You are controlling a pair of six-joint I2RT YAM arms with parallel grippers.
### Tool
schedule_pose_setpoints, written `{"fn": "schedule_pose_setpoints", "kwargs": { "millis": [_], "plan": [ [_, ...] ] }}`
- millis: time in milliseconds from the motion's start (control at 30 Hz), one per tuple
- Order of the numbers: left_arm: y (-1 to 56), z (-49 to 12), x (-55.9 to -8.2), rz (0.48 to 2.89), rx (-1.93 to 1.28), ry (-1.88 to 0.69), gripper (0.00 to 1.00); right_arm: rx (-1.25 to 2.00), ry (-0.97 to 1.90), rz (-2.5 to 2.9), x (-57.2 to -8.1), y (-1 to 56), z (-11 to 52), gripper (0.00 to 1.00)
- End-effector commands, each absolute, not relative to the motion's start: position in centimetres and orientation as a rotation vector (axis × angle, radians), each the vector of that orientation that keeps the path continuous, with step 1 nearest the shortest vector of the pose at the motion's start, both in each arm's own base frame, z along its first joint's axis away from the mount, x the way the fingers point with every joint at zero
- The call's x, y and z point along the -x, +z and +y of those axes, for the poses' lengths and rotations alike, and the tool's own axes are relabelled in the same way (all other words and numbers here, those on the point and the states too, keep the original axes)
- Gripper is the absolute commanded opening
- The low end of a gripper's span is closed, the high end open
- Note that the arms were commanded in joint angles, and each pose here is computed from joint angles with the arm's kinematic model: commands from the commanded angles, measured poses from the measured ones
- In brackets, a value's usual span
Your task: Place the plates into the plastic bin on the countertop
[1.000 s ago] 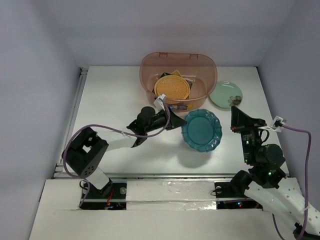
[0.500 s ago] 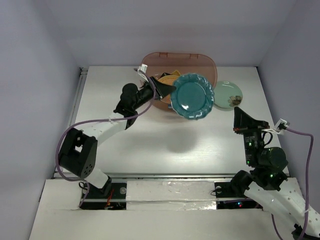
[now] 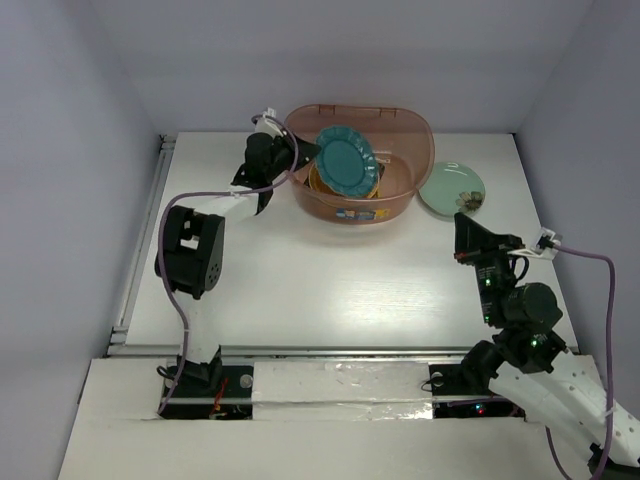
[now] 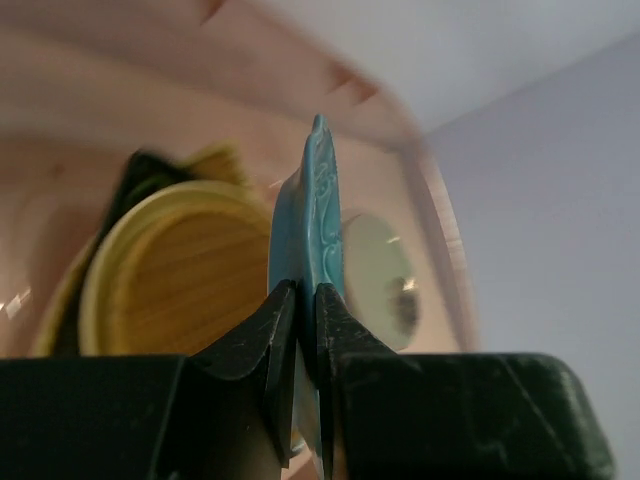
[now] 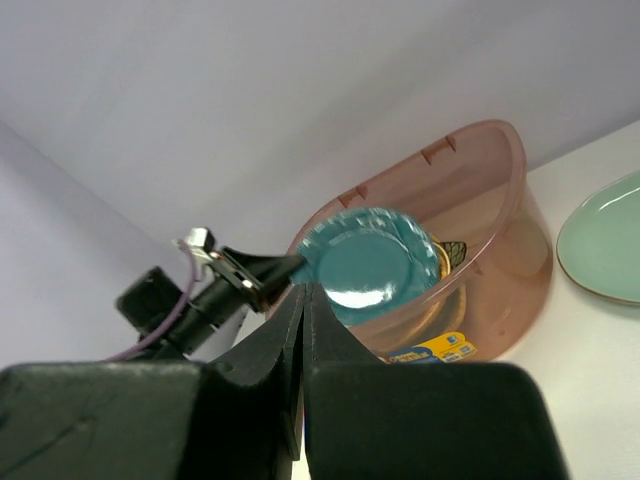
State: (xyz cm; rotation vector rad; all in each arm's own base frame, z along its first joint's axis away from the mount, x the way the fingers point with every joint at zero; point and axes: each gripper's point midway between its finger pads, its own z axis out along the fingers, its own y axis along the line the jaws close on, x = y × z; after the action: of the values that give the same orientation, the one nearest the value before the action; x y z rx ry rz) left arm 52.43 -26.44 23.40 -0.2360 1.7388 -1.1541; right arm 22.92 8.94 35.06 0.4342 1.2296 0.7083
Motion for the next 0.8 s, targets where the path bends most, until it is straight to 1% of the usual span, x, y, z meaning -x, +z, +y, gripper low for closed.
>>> {"fn": "schedule_pose_setpoints", "kwargs": {
  "millis": [0, 200, 233, 300, 333, 400, 433, 500, 533, 600, 700, 767],
  "plan": [
    [30.1, -26.6, -53.2, 1.564, 0.177, -1.189, 0.0, -0.445, 0.727, 1.187, -22.8, 36.8, 8.7, 0.0],
    [25.6, -25.9, -54.5, 1.681, 0.193, -1.061, 0.0, -0.441, 0.719, 1.201, -23.1, 36.5, 9.0, 0.0],
    [24.7, -25.5, -54.7, 1.706, 0.217, -1.023, 0.02, -0.439, 0.717, 1.207, -23.2, 36.4, 9.1, 0.0],
    [23.6, -25.4, -54.7, 1.74, 0.205, -0.962, 0.13, -0.439, 0.713, 1.211, -23.4, 36.3, 9.2, 0.0],
    [23.0, -24.7, -54.8, 1.766, 0.228, -0.912, 0.21, -0.44, 0.713, 1.209, -23.4, 36.4, 9.2, 0.0],
    [22.4, -24.4, -54.7, 1.785, 0.224, -0.855, 0.34, -0.44, 0.709, 1.212, -23.5, 36.3, 9.2, 0.0],
    [22.1, -23.6, -54.8, 1.797, 0.227, -0.787, 0.43, -0.444, 0.706, 1.211, -23.5, 36.3, 9.1, 0.0],
    [22.0, -24.1, -54.3, 1.807, 0.204, -0.729, 0.52, -0.445, 0.698, 1.215, -23.6, 36.1, 9.1, 0.0],
    [22.2, -23.7, -54.2, 1.809, 0.215, -0.669, 0.6, -0.445, 0.695, 1.217, -23.7, 36.1, 9.2, 0.0],
    [22.8, -23.3, -54.1, 1.8, 0.197, -0.526, 0.71, -0.45, 0.68, 1.226, -23.9, 35.9, 9.2, 0.0],
    [24.4, -23.3, -53.7, 1.769, 0.14, -0.377, 0.76, -0.455, 0.662, 1.246, -24.5, 35.4, 9.4, 0.0],
    [26.2, -23.1, -52.6, 1.715, 0.155, -0.231, 0.82, -0.46, 0.645, 1.267, -24.9, 34.9, 9.6, 0.0]
  ]
}}
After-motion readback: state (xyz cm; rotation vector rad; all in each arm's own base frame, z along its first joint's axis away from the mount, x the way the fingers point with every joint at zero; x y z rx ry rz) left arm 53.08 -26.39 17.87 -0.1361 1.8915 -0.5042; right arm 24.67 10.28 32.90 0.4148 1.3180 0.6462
